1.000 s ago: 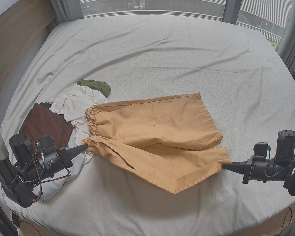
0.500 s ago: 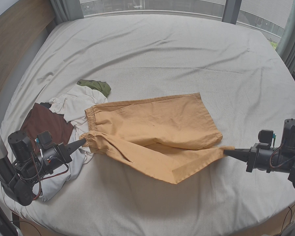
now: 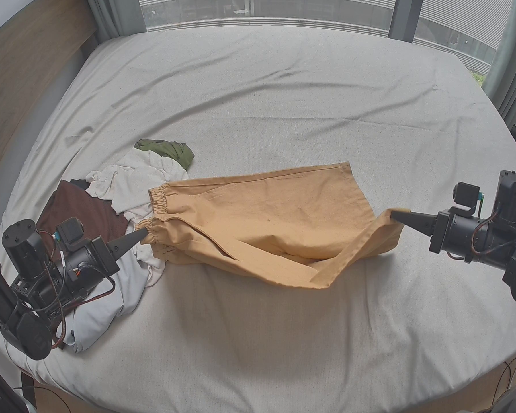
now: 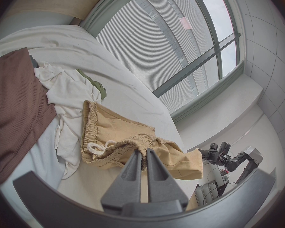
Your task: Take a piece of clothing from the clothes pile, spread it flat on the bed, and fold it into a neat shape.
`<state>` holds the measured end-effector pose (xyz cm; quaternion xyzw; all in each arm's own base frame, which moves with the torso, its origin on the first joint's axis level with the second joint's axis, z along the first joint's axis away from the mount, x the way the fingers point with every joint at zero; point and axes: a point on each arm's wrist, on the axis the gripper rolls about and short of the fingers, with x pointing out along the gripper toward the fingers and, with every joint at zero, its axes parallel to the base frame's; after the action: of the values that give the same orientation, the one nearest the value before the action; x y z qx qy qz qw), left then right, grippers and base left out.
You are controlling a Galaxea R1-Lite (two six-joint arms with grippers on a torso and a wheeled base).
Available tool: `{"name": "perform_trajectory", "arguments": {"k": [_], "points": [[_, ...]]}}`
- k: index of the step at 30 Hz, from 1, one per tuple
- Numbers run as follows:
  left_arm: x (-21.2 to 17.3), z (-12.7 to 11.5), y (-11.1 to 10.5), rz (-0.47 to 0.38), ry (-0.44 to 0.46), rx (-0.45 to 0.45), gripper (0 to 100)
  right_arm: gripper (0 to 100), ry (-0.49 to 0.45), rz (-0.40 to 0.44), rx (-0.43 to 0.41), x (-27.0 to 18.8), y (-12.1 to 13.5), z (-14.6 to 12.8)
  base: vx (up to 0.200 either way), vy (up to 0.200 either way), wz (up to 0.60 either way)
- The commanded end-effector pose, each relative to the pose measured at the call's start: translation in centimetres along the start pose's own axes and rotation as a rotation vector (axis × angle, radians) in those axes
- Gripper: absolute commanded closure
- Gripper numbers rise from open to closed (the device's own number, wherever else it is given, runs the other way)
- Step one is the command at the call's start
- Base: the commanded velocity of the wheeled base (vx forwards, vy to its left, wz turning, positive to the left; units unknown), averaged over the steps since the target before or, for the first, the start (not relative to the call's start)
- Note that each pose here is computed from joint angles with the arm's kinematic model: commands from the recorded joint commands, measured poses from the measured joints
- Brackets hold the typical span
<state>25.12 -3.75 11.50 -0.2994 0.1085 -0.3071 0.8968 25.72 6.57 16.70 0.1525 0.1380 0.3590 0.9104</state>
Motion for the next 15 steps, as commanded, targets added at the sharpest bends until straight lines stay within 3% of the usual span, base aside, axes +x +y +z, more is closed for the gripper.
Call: {"name": "perform_trajectory", "arguments": {"k": [1, 15], "points": [[0.4, 0.3, 0.1, -0.001, -0.011, 0.005, 100, 100, -0.015, -0.019, 0.002, 0.8, -1.1, 0.7, 0.000, 0.000, 0.00], [0.6, 0.1, 0.4, 0.016, -0.013, 0.002, 100, 100, -0.094, -0.004, -0.008, 1.5, -1.1, 3.6, 0.000, 0.000, 0.00]]}}
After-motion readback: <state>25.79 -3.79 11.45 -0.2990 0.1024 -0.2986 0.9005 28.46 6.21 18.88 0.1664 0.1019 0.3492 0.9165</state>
